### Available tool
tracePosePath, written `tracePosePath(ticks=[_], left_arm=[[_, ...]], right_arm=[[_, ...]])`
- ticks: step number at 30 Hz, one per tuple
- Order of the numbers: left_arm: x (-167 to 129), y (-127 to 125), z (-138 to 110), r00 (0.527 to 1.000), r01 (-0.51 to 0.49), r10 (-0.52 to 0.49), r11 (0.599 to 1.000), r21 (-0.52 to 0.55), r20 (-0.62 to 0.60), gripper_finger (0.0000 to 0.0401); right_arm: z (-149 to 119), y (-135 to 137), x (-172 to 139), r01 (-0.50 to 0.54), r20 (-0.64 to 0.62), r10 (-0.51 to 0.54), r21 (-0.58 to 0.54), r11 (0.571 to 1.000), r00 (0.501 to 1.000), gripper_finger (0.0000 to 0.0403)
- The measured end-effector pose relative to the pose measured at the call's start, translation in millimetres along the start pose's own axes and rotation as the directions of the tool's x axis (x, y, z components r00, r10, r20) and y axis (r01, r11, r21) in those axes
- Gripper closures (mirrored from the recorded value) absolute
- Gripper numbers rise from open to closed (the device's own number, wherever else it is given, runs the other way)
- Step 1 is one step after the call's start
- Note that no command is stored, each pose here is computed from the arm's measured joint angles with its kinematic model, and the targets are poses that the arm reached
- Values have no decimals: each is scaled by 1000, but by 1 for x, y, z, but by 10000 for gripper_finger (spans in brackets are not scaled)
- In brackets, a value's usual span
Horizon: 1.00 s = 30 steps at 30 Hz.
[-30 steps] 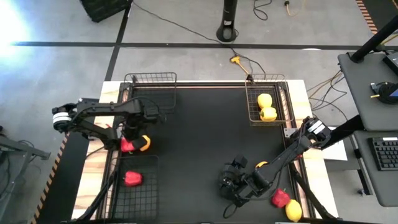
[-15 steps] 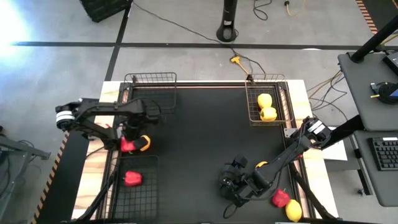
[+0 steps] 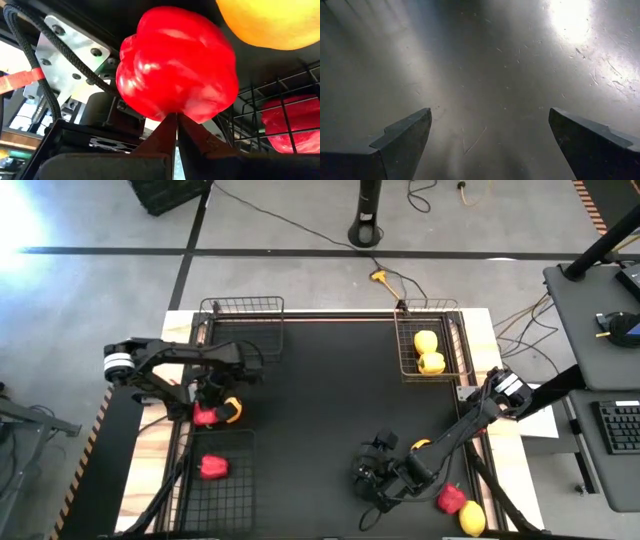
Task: Sort produce into baskets
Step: Put the top red bell pepper into the bottom black wire basket
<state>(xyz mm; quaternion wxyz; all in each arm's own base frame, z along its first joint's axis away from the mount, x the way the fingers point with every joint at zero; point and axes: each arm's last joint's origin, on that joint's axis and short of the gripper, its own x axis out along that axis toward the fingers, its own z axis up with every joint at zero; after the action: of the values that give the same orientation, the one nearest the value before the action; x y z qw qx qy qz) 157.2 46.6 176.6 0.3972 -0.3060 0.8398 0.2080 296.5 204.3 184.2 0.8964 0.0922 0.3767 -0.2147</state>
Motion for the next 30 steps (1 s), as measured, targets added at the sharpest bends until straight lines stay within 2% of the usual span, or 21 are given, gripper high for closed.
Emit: tracePosePath(ticks=[5, 9, 14, 17, 20, 24, 30], left_arm=[[-6, -6, 0, 999, 5, -7, 999, 40, 52, 401], [-24, -21, -2, 980, 49, -71, 992, 120, 186, 401], [-60, -47, -13, 895, 78, -188, 959, 271, 405, 401], [-81, -60, -24, 850, 77, -234, 941, 329, 472, 401], [-100, -62, -34, 815, 49, -221, 948, 316, 536, 401], [-114, -59, -44, 801, 17, -171, 964, 264, 574, 401], [-111, -48, -53, 836, -73, -20, 986, 148, 548, 401]], right_arm=[[0, 0, 0, 0, 0, 0, 0, 1000, 1000, 9], [0, 0, 0, 2, -1, -2, -2, 1000, 1000, 9], [0, 0, 0, 3, -1, -3, -2, 1000, 1000, 9], [0, 0, 0, 2, -1, -2, -1, 1000, 1000, 9], [0, 0, 0, 3, -1, -3, 0, 1000, 1000, 9], [0, 0, 0, 2, -1, -2, 2, 1000, 1000, 9], [0, 0, 0, 2, -1, -2, 2, 1000, 1000, 9]])
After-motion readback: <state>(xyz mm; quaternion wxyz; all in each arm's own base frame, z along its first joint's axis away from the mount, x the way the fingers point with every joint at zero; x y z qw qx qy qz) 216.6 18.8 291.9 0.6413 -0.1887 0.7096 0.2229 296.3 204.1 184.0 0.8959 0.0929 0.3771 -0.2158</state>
